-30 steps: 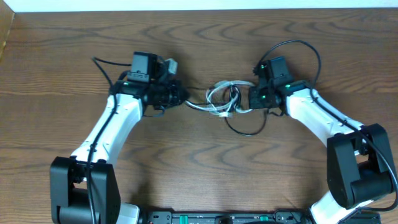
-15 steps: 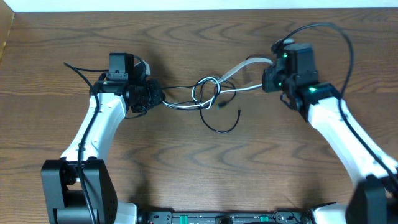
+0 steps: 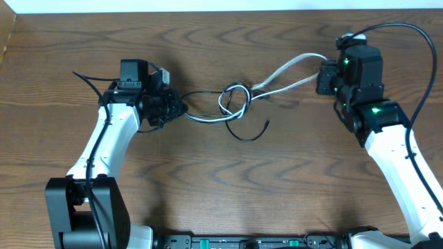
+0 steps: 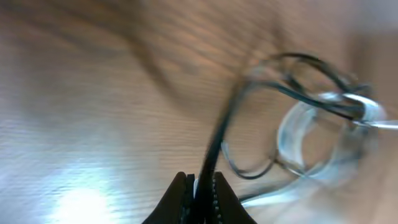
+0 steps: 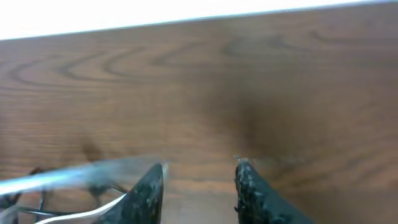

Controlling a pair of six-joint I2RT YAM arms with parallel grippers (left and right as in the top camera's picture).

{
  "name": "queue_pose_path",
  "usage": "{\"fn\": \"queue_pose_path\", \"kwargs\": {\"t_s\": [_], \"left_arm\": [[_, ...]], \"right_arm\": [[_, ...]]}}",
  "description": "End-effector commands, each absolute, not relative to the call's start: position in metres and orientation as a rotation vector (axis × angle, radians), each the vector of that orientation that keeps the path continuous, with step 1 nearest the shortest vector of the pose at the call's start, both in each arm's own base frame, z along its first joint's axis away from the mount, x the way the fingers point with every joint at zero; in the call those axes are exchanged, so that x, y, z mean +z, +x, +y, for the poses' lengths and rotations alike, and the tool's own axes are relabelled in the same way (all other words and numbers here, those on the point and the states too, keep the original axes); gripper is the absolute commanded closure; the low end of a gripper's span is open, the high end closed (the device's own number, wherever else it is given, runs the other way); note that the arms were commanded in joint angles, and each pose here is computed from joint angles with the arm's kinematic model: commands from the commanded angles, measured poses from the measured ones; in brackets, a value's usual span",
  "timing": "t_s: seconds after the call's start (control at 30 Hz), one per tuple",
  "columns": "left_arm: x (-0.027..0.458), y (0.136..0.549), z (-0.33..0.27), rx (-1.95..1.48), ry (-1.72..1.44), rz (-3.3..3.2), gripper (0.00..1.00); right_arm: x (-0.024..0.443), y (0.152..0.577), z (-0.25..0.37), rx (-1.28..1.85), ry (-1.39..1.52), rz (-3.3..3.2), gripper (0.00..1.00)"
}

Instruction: Untangle cables

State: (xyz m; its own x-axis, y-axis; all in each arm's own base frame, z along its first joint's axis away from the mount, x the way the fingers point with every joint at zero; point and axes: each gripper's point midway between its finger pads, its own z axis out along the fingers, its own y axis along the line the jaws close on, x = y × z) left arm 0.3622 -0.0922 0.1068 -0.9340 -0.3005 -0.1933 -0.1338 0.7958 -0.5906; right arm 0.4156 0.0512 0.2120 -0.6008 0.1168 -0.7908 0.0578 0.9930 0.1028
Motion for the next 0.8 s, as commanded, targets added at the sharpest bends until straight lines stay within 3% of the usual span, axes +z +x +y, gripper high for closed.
{"fn": "queue_pose_path", "kwargs": {"t_s": [0.0,0.2,0.37,0.53,0.77], "left_arm": [[0.131,0.363,-0.114,-1.082,-0.195,2.621,0.92],[0.168,0.359,-0.144,-1.384,0.031,2.447,0.92],[0.189,0.353,-0.157,-1.537,0.132,2.345,0.92],[0.188,0.347,-0.172,-1.553,0.181,2.359,0.92],[0.168,0.34,-0.197,-1.4,0.252,2.461,0.92]], "right_arm": [[0.197,0.413,0.042,0.034,0.157,2.268,0.67],[0.172,0.405,0.097,0.394,-0.008,2.373,0.61],[0.155,0.396,0.142,0.665,-0.16,2.416,0.63],[0.141,0.39,0.175,0.841,-0.255,2.43,0.66],[0.111,0.386,0.206,0.861,-0.337,2.473,0.68]]}}
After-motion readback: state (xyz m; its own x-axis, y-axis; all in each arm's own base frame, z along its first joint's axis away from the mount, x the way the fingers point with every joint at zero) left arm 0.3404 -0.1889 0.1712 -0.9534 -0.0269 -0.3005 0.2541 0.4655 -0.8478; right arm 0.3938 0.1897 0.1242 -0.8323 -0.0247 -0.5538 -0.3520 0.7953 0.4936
